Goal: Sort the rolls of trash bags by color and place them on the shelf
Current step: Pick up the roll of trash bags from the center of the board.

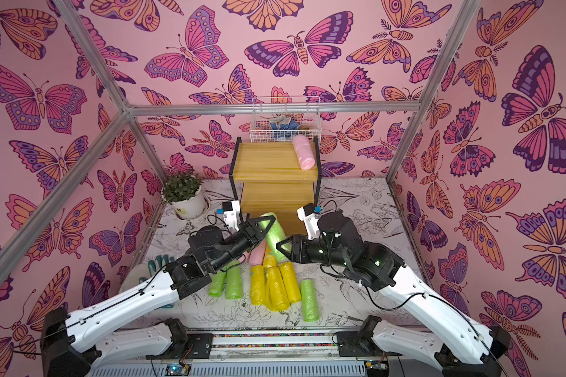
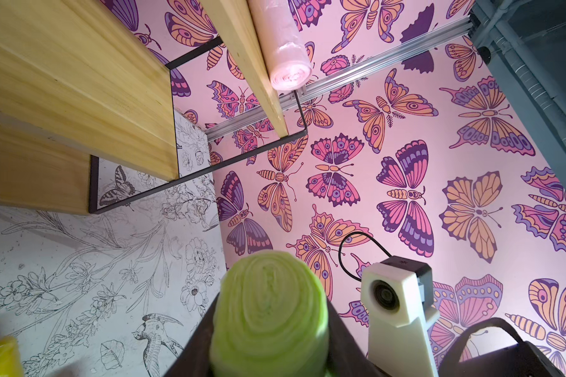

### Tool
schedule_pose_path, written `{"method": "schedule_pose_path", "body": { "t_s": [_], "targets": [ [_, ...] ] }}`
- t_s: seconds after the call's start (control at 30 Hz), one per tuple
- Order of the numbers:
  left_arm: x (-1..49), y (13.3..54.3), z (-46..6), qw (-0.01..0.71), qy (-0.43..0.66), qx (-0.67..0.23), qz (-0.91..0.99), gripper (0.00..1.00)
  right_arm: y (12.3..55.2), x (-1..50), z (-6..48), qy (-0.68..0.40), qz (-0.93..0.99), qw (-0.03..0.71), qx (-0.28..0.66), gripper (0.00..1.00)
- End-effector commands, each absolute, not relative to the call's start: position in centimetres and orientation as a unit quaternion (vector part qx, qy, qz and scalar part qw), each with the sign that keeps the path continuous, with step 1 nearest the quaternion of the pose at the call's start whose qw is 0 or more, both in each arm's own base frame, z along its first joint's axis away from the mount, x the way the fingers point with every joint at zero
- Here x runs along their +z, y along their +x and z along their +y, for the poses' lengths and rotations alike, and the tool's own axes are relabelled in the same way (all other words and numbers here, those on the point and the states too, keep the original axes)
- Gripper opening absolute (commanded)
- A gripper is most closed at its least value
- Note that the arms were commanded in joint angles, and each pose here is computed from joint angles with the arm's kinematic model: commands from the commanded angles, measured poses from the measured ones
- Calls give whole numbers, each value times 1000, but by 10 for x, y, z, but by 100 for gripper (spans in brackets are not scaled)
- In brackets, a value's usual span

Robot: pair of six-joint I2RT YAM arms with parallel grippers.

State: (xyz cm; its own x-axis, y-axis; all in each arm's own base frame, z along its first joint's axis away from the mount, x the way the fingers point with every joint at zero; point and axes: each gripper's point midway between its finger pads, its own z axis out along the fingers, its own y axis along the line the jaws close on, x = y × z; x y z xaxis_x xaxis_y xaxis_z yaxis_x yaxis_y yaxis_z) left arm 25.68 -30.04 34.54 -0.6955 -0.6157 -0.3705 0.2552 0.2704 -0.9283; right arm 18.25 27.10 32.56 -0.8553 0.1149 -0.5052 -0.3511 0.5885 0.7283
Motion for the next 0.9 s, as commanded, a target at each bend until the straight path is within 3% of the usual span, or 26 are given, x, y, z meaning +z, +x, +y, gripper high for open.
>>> {"method": "schedule_pose_path", "body": {
  "t_s": [0.0,0.27,0.43,0.57,0.6,0.67,0.7,0.87],
  "targets": [
    [377,259,-289,395,-131,-616,668,0,178,324,279,-82,855,248,448,50],
    [374,260,-286,394,-137,-616,669,0,179,324,286,-90,855,246,447,53],
    [374,260,-285,392,-137,-616,669,0,183,330,284,-87,854,262,442,40],
    [374,258,-284,391,-133,-616,671,0,186,339,282,-94,852,277,435,14],
    [375,258,-285,391,-129,-616,671,20,187,342,283,-97,850,280,435,7],
    [375,257,-284,392,-126,-613,674,81,189,349,284,-103,847,287,436,0],
    [373,257,-282,393,-128,-605,680,100,190,353,285,-106,845,293,434,0],
    [368,253,-250,432,-127,-518,728,100,207,385,279,-123,839,349,399,0]
  ]
}}
